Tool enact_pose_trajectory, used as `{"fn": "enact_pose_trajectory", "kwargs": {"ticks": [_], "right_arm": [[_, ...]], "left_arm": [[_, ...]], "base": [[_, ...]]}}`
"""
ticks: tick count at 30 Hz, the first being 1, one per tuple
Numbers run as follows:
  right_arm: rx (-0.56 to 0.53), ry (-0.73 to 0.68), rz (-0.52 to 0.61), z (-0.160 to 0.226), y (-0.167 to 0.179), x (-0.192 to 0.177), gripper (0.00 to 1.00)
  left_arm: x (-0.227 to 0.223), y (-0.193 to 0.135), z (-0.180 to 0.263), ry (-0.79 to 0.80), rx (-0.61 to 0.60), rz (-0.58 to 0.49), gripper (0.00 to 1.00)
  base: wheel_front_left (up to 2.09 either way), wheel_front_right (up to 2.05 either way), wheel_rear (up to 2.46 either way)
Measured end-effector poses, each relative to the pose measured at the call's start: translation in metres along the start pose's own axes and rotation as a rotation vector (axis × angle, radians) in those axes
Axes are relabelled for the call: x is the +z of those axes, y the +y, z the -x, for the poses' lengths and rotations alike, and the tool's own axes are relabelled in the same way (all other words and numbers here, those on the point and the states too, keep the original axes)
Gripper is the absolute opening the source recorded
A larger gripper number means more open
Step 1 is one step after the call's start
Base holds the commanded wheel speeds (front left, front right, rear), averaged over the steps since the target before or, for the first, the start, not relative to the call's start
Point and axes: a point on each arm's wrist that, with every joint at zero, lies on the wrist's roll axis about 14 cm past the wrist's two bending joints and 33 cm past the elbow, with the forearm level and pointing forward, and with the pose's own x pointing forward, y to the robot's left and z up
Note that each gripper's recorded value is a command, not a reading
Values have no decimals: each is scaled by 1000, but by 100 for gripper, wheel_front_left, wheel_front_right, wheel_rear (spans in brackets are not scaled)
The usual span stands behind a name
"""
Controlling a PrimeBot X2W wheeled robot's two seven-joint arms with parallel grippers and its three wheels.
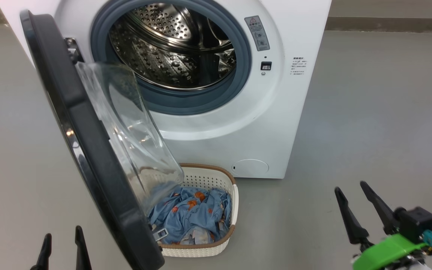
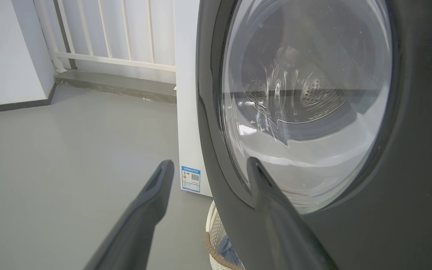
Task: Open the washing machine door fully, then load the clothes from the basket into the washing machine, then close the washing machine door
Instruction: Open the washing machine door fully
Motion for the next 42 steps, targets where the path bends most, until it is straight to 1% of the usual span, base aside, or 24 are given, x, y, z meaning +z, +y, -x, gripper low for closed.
{"fn": "enact_pose_trajectory", "kwargs": {"ticks": [2, 6, 10, 20, 26, 36, 42], "right_arm": [[-29, 5, 42, 8, -9, -1, 100], [-92, 8, 89, 22, -26, -2, 100], [-132, 27, 112, 33, -34, -7, 100], [-202, 37, 119, 44, -51, -9, 100], [-220, 91, 101, 56, -53, -27, 100], [-251, 95, 102, 60, -61, -28, 100], [-263, 93, 123, 61, -66, -26, 100]], "left_arm": [[0, -1, -1, 0, -3, 0, 100], [-1, -4, -2, 2, -11, 0, 100], [-2, -6, -3, 6, -19, -1, 100], [-3, -8, -4, 11, -25, -2, 100], [-5, -7, -2, 15, -21, -3, 100], [-10, -8, -1, 32, -32, -12, 100], [-10, -7, -1, 31, -30, -15, 100]], "base": [[0, 0, 0], [0, 0, 0], [0, 0, 0], [0, 0, 0], [0, 0, 0], [0, 0, 0], [0, 0, 0]]}}
